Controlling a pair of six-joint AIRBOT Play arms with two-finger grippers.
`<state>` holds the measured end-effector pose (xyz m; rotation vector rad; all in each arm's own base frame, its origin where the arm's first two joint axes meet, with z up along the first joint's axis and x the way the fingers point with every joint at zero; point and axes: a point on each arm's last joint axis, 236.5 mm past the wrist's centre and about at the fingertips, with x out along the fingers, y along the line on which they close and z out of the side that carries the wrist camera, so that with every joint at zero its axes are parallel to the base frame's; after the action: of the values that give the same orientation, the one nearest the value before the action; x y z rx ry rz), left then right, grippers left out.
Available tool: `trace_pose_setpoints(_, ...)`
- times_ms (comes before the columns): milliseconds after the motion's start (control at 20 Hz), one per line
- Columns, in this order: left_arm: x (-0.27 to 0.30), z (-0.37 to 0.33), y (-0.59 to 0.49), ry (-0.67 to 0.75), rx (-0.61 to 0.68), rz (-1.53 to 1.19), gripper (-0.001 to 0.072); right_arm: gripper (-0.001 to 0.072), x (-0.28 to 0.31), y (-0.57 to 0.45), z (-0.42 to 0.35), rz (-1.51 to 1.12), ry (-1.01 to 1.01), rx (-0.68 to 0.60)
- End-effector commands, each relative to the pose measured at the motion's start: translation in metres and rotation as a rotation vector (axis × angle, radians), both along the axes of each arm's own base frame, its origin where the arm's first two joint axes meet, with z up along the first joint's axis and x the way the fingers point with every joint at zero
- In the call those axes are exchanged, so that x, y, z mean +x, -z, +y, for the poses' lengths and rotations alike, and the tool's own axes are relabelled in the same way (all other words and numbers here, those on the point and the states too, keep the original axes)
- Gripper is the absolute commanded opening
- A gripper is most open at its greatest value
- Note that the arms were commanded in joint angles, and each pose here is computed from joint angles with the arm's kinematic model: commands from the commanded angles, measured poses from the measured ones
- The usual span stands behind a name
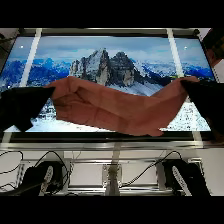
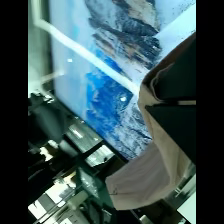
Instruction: Fold the clothes and pants, and hang the long-sleeved shirts on hangers.
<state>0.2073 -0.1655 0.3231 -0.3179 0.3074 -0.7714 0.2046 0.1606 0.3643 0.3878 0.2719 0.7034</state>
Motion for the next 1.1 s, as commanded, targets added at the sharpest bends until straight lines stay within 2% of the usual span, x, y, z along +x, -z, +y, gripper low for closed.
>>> trace_pose_setpoints(0, -0.024, -0.002, -0.01, -0.021, -0.075, 0.031, 0.0012, 0.0006, -0.006, -0.018, -0.009, -0.039, 0.047, 0.009)
trace_pose_setpoints(200, 0.011, 0.003, 0.045, -0.029, -0.084, 0.197, 0.0013, 0.0007, 0.067, 0.056, -0.001, 0.239, 0.018, -0.042)
trace_pose_setpoints(400, 0.08, 0.021, 0.14, -0.098, -0.063, 0.38, 0.0013, 0.0008, 0.149, 0.148, 0.0, 0.503, 0.033, -0.067)
trace_pose_setpoints(550, 0.133, 0.039, 0.211, -0.178, -0.048, 0.507, 0.0013, 0.0008, 0.206, 0.205, -0.004, 0.613, 0.098, -0.022)
trace_pose_setpoints(650, 0.164, 0.043, 0.243, -0.214, -0.122, 0.585, 0.0013, 0.0008, 0.238, 0.234, -0.009, 0.642, 0.158, 0.017)
trace_pose_setpoints(750, 0.183, 0.039, 0.272, -0.206, -0.197, 0.647, 0.0013, 0.0008, 0.249, 0.256, -0.011, 0.68, 0.176, 0.017)
trace_pose_setpoints(850, 0.189, 0.036, 0.298, -0.193, -0.21, 0.709, 0.0014, 0.0008, 0.237, 0.272, -0.005, 0.746, 0.13, -0.009)
trace_pose_setpoints(950, 0.187, 0.036, 0.316, -0.174, -0.167, 0.748, 0.0013, 0.0008, 0.21, 0.284, 0.003, 0.836, 0.047, -0.065)
trace_pose_setpoints(1050, 0.172, 0.037, 0.326, -0.102, -0.05, 0.762, 0.0013, 0.0008, 0.171, 0.302, 0.014, 0.941, -0.062, -0.175)
